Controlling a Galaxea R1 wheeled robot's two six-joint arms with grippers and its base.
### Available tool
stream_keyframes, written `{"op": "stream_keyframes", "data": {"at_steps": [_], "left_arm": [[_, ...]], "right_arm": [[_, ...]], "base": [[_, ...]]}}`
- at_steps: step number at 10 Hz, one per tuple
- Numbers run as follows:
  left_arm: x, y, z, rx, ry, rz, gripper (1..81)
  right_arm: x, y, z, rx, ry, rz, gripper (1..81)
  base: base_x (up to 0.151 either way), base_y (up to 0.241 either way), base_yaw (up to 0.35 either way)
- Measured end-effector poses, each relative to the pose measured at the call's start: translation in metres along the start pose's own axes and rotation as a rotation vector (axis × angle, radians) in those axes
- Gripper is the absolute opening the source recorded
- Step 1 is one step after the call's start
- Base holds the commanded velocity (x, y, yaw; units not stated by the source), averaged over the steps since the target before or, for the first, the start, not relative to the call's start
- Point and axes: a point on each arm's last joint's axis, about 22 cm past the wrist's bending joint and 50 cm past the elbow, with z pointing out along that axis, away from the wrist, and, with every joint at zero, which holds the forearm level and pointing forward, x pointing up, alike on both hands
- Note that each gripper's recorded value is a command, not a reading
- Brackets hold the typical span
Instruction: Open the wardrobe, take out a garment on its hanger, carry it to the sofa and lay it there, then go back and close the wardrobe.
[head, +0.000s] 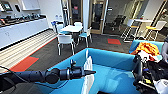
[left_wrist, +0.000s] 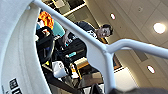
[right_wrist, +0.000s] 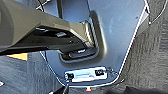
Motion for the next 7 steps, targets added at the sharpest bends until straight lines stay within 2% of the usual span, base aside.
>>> {"op": "stream_keyframes", "data": {"at_steps": [2,5,7], "left_arm": [[0.019,-0.024,-0.005,0.048,0.038,0.002,1.0],[0.054,-0.023,0.002,0.046,0.063,0.037,1.0],[0.064,-0.056,0.017,0.05,0.063,-0.012,1.0]], "right_arm": [[0.0,-0.002,0.001,0.003,-0.001,0.001,81.1],[-0.006,-0.001,-0.001,-0.002,-0.016,0.008,81.1],[-0.022,0.001,-0.007,-0.013,-0.058,0.027,81.1]], "base": [[0.0,0.0,0.0],[0.0,0.0,0.0],[0.0,0.0,0.0]]}}
